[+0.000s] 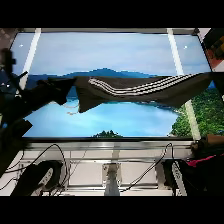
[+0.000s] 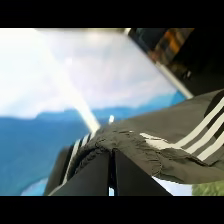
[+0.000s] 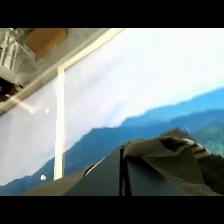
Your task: Fold the clothes and pants, and hang the long-sleeved shirts on hangers.
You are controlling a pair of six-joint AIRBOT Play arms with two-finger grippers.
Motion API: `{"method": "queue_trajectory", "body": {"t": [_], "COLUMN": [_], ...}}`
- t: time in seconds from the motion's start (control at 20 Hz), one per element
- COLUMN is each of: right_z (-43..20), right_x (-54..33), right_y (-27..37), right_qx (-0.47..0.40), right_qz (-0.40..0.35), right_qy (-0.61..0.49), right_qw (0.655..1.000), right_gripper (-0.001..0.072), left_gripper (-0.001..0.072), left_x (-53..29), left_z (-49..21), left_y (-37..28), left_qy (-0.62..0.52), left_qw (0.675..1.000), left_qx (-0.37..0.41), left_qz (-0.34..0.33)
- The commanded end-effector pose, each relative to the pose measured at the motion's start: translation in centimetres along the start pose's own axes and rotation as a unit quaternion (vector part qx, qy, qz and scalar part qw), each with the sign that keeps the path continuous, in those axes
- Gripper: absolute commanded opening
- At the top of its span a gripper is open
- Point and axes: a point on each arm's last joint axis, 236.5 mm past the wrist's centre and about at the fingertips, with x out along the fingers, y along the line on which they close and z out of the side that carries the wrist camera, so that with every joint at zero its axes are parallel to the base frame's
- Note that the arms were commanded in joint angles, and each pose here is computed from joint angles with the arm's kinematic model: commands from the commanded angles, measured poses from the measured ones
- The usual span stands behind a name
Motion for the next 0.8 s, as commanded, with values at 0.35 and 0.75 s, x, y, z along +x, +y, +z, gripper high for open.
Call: {"method": "queue_trajectory", "body": {"t": [0.35,0.75], "right_z": [2.6,3.2], "right_x": [-12.9,-9.1], "right_y": [7.9,5.4], "right_qx": [-0.043,-0.028], "right_qz": [0.028,-0.013], "right_qy": [-0.099,-0.036], "right_qw": [0.994,0.999], "right_gripper": [0.0001,0.0001], "left_gripper": [0.0007,0.0007], "left_x": [-8.9,-3.6], "left_z": [7.8,4.8], "left_y": [-8.9,0.9], "left_qy": [-0.158,-0.083], "left_qw": [0.985,0.993], "left_qx": [0.023,-0.044], "left_qz": [-0.073,0.066]}}
